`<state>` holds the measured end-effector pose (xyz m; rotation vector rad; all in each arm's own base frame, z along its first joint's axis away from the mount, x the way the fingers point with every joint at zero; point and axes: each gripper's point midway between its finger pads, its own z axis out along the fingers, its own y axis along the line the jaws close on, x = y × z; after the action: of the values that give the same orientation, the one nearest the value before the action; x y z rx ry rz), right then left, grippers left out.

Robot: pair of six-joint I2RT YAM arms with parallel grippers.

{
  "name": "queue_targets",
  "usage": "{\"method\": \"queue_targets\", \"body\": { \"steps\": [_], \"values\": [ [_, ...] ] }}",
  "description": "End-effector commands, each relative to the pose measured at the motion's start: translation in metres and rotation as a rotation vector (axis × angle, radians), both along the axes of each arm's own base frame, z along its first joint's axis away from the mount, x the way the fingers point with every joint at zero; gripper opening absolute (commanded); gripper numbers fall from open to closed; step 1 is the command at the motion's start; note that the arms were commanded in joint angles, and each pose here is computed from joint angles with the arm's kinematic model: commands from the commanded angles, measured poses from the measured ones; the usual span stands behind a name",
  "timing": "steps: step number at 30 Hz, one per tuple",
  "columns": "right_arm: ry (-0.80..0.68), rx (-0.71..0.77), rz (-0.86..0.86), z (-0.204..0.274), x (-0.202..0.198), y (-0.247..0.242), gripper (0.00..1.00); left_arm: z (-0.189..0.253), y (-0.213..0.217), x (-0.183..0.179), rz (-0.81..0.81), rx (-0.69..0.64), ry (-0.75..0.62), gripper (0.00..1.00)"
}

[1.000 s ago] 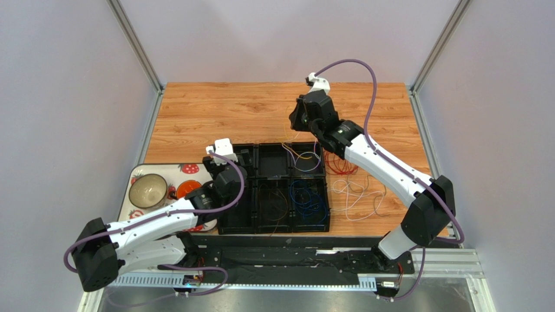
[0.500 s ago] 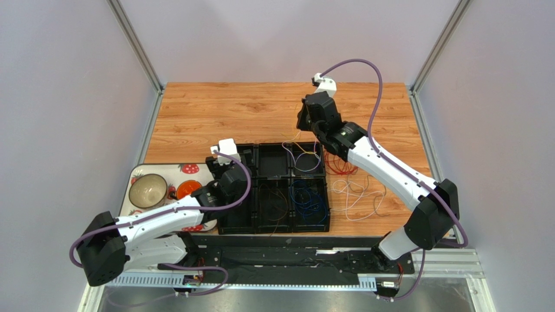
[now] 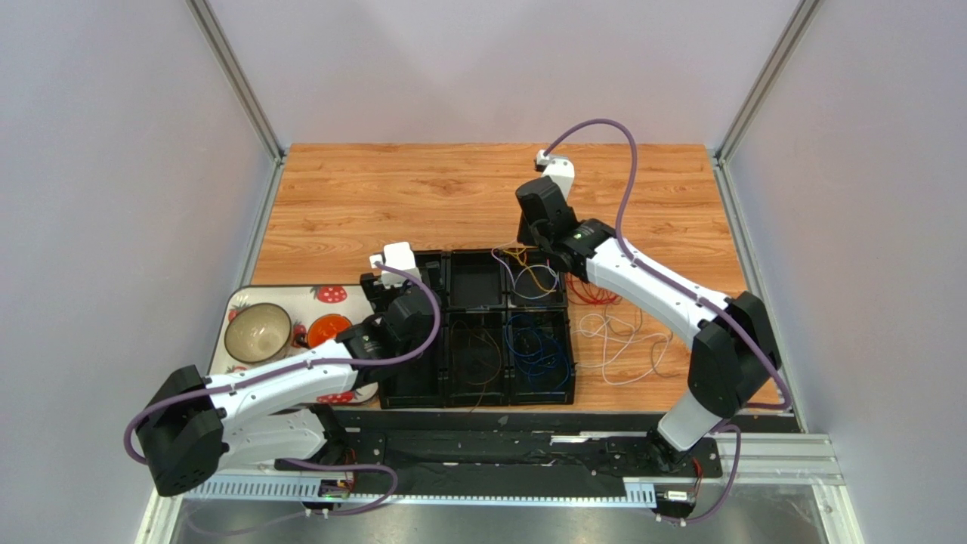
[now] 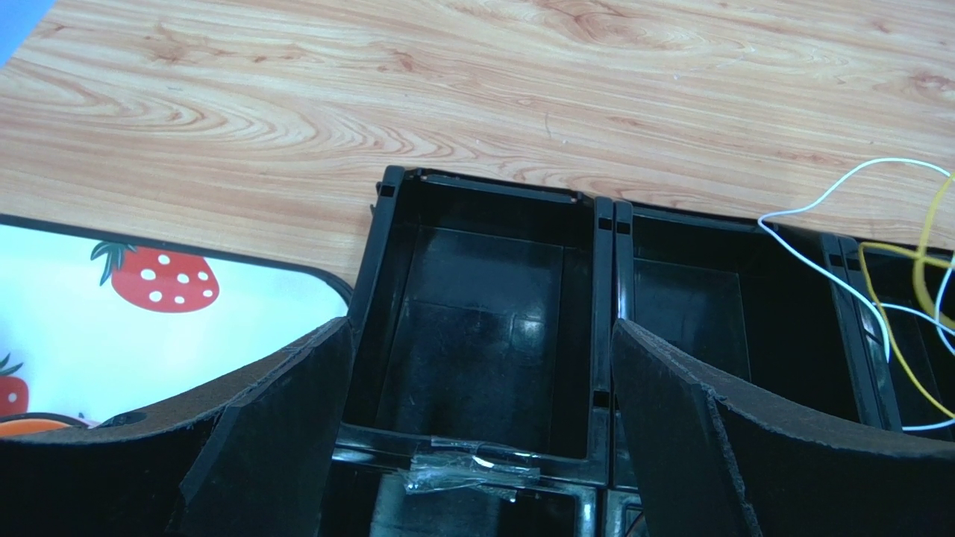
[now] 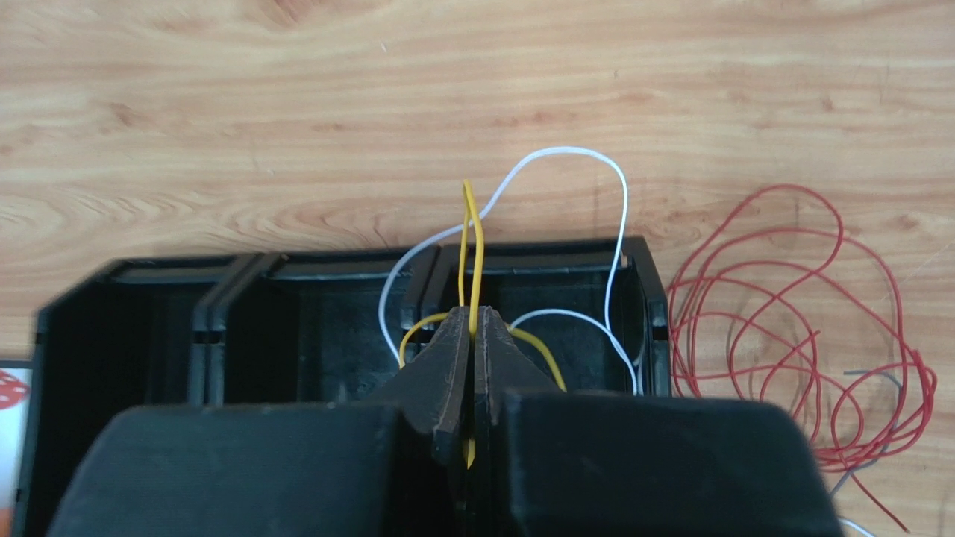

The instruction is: Untangle the cables

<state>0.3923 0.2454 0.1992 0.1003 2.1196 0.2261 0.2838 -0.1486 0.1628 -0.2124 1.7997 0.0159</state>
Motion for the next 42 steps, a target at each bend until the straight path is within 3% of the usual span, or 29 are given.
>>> {"method": "queue_targets", "body": {
  "steps": [1, 7, 13, 17, 26, 33, 42],
  "values": [
    [0.098, -0.048, -0.031, -0.035, -0.004, -0.003, 0.00, 0.017, -0.002, 0.007, 0.030, -0.045, -0.042, 0.93],
    [0.181, -0.021, -0.017, -0.069, -0.017, 0.001, 0.00, 0.016, -0.002, 0.007, 0.030, -0.043, -0.040, 0.93],
    [0.207, -0.004, -0.005, -0.071, -0.029, -0.001, 0.00, 0.016, -0.002, 0.008, 0.028, -0.042, -0.039, 0.93],
    [0.224, -0.007, -0.002, -0.068, -0.040, -0.007, 0.26, 0.017, -0.001, 0.008, 0.029, -0.045, -0.041, 0.93],
    [0.179, -0.031, -0.027, -0.027, -0.069, -0.033, 0.46, 0.020, 0.000, 0.006, 0.026, -0.056, -0.045, 0.93],
    [0.096, 0.036, 0.057, 0.010, -0.076, -0.026, 0.53, 0.021, 0.000, 0.006, 0.024, -0.059, -0.046, 0.93],
    [0.201, -0.040, 0.223, -0.028, -0.047, 0.026, 0.50, 0.020, -0.001, 0.006, 0.023, -0.053, -0.044, 0.92]
  ]
}}
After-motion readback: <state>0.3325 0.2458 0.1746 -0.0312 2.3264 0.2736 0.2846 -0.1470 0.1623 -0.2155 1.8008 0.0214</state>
